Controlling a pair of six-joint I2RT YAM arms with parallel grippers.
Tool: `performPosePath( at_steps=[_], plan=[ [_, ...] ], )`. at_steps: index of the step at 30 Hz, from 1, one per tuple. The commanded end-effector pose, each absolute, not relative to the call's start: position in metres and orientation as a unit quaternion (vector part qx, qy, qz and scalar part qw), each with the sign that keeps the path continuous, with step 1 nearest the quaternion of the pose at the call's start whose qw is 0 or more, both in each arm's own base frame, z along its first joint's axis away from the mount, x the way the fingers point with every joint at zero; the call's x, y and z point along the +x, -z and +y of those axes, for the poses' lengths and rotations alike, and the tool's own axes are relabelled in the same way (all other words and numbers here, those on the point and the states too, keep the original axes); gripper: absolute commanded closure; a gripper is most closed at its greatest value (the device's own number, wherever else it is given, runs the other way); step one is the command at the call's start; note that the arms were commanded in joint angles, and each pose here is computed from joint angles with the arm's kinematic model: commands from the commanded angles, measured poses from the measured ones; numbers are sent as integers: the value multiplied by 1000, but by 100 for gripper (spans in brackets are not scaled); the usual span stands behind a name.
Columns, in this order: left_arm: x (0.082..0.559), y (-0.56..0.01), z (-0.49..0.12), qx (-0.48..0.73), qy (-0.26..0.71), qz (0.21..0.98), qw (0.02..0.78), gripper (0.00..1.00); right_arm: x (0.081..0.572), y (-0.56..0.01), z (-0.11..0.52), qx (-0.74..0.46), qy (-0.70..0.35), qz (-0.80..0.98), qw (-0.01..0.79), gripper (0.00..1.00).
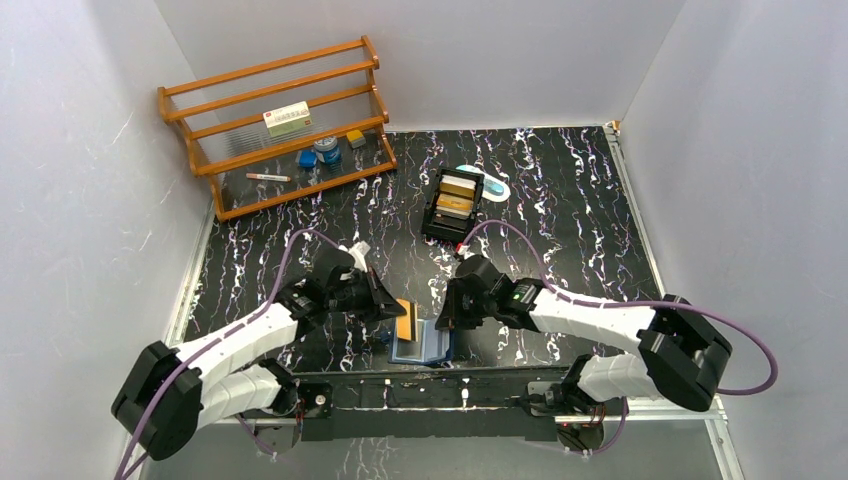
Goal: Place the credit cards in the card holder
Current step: Insert the credit card into the card holder.
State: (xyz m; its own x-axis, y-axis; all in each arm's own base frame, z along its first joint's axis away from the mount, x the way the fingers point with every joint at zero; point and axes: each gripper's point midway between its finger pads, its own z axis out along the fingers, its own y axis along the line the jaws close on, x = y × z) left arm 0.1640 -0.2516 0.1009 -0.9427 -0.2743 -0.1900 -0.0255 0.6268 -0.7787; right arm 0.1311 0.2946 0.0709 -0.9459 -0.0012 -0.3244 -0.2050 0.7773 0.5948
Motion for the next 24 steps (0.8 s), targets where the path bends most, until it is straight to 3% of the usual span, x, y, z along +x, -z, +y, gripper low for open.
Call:
performPosePath(
  at_steps=[1,9,24],
  plan=[
    [153,-95,-266,-84,463,875,110,100,141,-65,287,-60,-291,937,184,86],
    [144,-68,-284,-80,474,873,78,100,138,-47,277,-55,-283,939,187,90],
    [144,-39,-276,-52,434,894,103,100,131,-25,267,-43,-278,942,181,91]
  ],
)
